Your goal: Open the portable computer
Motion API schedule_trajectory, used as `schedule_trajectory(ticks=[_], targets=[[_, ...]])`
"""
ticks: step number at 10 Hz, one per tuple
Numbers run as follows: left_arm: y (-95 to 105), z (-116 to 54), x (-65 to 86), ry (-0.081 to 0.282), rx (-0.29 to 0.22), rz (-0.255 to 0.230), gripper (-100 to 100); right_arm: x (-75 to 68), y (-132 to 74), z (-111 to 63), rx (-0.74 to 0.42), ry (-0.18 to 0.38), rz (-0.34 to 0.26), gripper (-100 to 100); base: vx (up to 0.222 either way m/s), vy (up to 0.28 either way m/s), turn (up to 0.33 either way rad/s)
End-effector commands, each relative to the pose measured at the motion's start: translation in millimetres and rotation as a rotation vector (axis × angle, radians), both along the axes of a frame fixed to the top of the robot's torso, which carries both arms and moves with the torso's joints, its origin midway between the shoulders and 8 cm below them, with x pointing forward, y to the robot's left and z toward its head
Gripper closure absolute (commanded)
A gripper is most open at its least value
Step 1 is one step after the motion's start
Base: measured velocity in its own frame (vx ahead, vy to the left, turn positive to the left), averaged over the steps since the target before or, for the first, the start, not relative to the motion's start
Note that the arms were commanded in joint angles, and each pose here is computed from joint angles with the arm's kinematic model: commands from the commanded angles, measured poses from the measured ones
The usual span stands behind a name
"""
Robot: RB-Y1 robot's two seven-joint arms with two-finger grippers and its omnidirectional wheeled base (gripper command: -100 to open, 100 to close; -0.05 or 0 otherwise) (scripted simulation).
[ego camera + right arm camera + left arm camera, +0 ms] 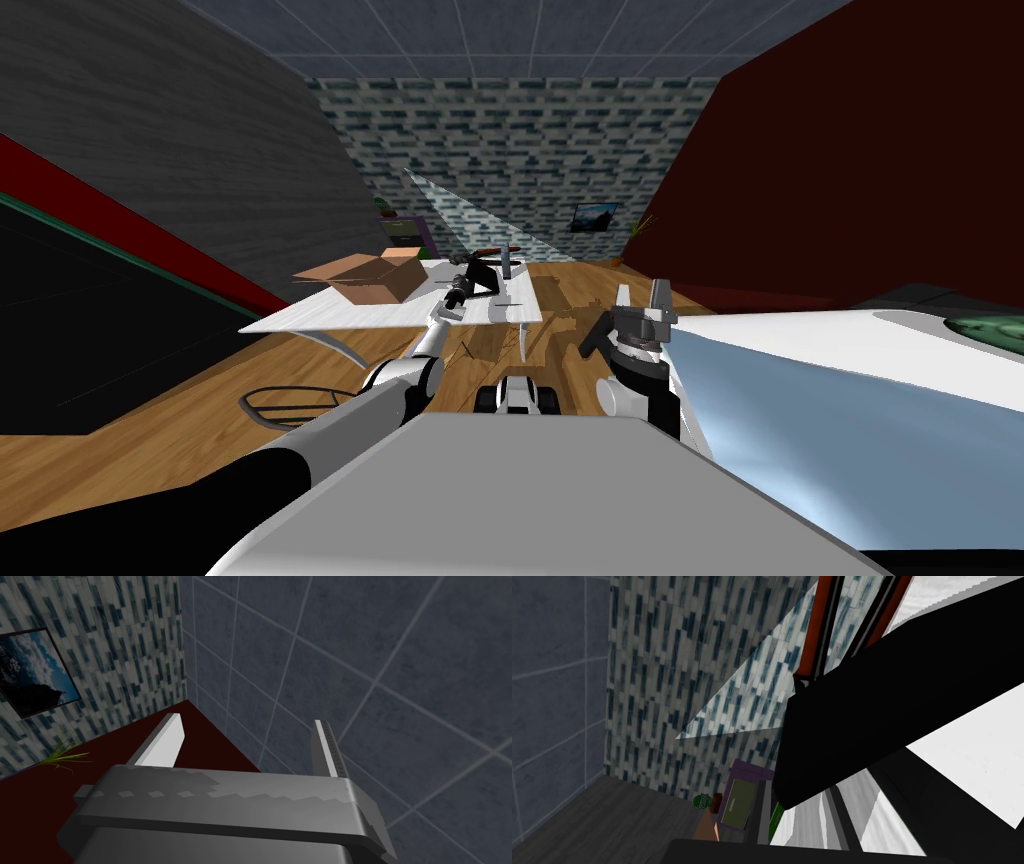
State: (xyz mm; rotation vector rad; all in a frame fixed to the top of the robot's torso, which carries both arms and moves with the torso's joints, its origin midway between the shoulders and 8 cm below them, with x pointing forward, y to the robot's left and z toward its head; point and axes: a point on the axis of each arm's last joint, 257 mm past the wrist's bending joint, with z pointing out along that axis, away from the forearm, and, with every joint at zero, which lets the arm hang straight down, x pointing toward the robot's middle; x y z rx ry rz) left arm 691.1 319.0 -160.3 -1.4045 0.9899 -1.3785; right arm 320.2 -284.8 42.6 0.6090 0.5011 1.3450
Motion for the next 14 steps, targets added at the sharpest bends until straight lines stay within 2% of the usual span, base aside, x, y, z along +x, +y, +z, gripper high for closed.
schedule_trajectory(ticks=[1, 2, 3, 4, 5, 6, 12, 13, 14], targets=[[-2.1, -2.1, -1.1, 0.001, -0.015, 0.001, 100, 0.0, 0.0, 0.0, 0.000, 0.000, 0.000, 0, 0.006, 0.021, 0.006], [-7.8, -17.7, -8.3, -0.001, -0.098, -0.004, 100, 0.0, 0.0, 0.0, 0.000, 0.000, 0.000, 0, 0.027, 0.070, 0.003], [-10.7, -24.7, -11.9, -0.003, -0.137, -0.006, 100, 0.0, 0.0, 0.0, 0.000, 0.000, 0.000, 0, 0.042, 0.094, -0.009], [-16.0, -38.3, -19.5, -0.009, -0.217, -0.007, 100, 0.0, 0.0, 0.0, 0.000, 0.000, 0.000, 0, 0.047, 0.115, -0.014], [-18.4, -45.0, -23.4, -0.012, -0.257, -0.007, 100, 0.0, 0.0, 0.0, 0.000, 0.000, 0.000, 0, 0.044, 0.119, -0.009], [-16.8, -29.6, -13.8, -0.006, -0.222, -0.005, -100, 0.0, 0.0, 0.0, 0.000, 0.000, 0.000, 0, -0.003, 0.056, -0.026], [-15.6, 9.9, 7.5, -0.007, -0.219, 0.009, -100, 0.0, 0.1, 0.0, 0.000, 0.000, 0.000, 0, -0.050, 0.003, -0.025], [-17.5, 4.5, 4.7, -0.004, -0.219, 0.007, -100, 0.0, 0.0, 0.0, 0.000, 0.000, 0.000, 0, -0.017, 0.008, -0.005], [-17.4, 4.3, 4.8, -0.001, -0.220, 0.008, 0, 0.0, 0.0, 0.0, 0.000, 0.000, 0.000, 0, -0.006, 0.001, 0.001]])
